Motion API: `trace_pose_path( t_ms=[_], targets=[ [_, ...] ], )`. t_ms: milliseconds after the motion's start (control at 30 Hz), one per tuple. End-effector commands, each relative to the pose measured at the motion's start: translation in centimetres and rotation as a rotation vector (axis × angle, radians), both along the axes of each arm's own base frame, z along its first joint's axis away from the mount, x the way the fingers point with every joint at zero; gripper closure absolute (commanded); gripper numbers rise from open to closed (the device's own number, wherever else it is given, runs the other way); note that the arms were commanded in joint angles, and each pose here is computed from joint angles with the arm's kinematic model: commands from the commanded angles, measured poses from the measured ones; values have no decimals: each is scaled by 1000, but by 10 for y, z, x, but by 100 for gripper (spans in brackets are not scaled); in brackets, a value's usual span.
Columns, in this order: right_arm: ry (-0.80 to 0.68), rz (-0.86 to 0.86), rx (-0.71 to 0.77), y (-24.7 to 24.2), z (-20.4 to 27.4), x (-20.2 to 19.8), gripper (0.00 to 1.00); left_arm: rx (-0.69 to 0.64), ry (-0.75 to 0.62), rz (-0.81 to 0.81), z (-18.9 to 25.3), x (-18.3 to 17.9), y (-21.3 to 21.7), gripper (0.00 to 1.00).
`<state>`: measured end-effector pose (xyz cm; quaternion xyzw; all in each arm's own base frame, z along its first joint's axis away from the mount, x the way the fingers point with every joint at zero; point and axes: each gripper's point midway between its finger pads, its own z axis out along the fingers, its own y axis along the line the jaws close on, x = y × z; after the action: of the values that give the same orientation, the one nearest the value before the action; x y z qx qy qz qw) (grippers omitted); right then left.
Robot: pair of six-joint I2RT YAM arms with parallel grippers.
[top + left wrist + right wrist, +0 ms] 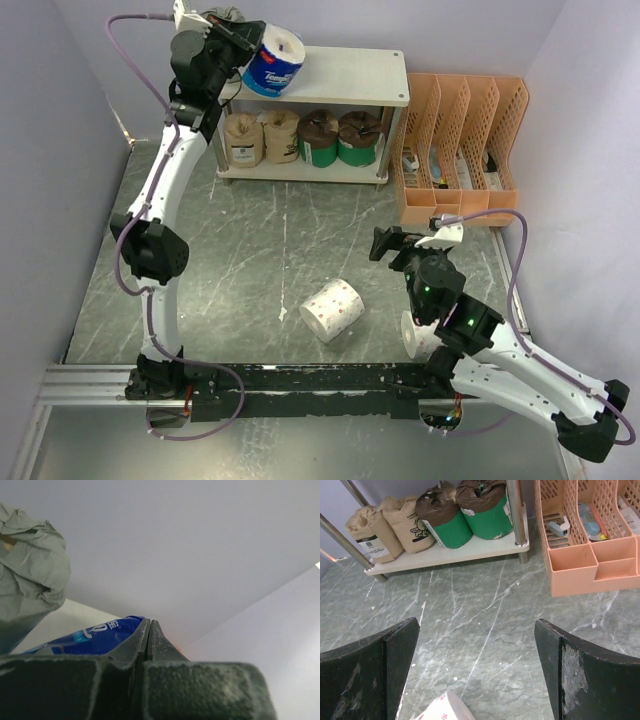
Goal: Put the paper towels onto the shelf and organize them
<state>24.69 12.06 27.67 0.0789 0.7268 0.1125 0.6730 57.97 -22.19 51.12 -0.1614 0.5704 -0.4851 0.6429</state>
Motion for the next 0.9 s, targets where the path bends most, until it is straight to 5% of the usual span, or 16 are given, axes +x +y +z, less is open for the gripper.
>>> trace_pose_path(
  t_ms=[0,367,633,767,867],
  targets=[
    [-41,-30,3,-5,20,5,0,-54,-147,27,31,4,5,93],
    [-30,-16,-67,6,10,24,0,-53,-264,97,23,28,4,93],
    [-7,-2,-61,6,-3,38,0,63,-365,157,9,33,-16,93],
    [5,-2,-58,5,-10,42,0,118,-412,183,8,32,-15,77],
    [2,-9,-45,2,-11,43,0,151,-463,187,23,20,-14,38]
  ],
)
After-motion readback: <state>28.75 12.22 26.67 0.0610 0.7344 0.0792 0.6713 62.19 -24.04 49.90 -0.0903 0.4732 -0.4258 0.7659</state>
